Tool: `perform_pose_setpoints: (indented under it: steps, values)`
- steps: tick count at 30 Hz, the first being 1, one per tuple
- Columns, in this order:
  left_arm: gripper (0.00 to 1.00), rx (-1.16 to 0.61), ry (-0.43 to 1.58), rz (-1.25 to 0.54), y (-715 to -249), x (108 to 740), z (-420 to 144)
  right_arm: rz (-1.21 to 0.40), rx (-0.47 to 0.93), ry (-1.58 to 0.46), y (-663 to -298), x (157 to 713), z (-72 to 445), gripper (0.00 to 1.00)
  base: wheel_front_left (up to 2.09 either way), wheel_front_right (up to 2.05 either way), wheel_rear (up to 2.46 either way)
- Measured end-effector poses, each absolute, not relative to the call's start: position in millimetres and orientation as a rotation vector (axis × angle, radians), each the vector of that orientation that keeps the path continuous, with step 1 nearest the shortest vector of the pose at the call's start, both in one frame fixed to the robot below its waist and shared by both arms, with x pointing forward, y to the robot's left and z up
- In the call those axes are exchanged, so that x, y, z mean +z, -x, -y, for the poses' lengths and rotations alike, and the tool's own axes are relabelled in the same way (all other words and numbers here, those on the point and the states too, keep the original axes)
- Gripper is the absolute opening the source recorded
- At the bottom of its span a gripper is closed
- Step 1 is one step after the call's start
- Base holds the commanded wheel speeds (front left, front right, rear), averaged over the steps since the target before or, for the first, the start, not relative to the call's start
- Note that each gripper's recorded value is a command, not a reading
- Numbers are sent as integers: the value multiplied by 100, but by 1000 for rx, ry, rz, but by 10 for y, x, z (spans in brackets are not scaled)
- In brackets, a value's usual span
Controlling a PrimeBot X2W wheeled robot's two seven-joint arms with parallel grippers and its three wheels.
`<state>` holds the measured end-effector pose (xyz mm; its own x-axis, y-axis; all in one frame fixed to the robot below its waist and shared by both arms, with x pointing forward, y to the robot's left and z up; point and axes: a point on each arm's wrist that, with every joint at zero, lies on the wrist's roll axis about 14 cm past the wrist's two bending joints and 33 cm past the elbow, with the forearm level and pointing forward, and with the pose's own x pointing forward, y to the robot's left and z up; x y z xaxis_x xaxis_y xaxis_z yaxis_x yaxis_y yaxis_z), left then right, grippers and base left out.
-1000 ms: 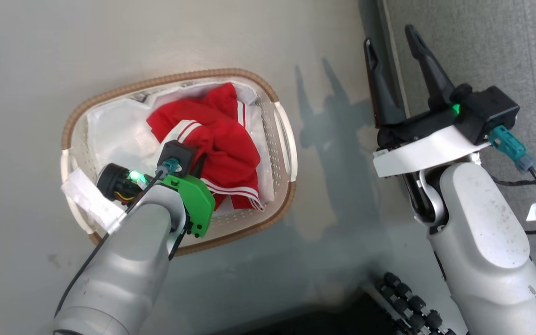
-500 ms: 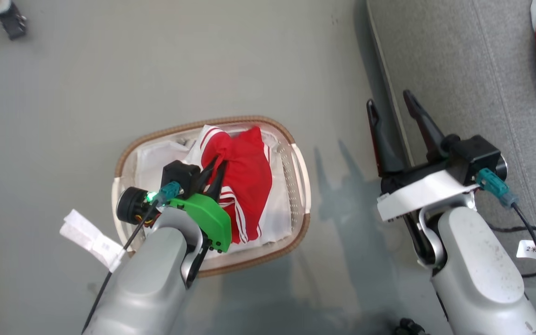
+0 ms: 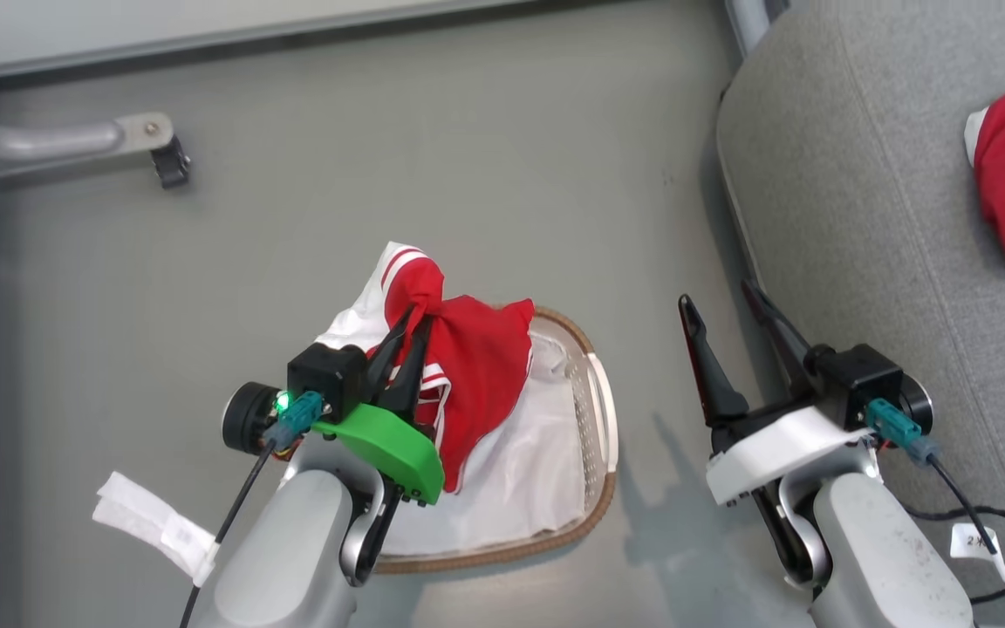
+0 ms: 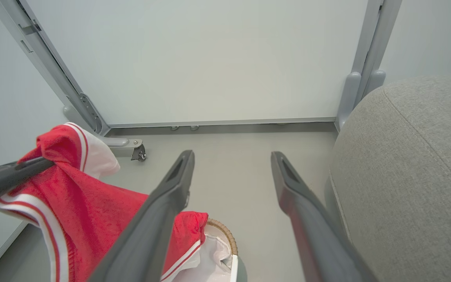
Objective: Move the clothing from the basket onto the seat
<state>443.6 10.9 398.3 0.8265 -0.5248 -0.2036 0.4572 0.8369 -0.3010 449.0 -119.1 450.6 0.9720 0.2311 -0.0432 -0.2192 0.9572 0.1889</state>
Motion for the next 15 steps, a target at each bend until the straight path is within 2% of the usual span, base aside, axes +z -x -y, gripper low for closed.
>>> perform_pose_setpoints:
  steps: [15]
  values:
    - [0, -548, 226, 65, -4350, 5264, -151, -20, 267, -184, -4011, 4789, 1064, 100, 0, 0, 0]
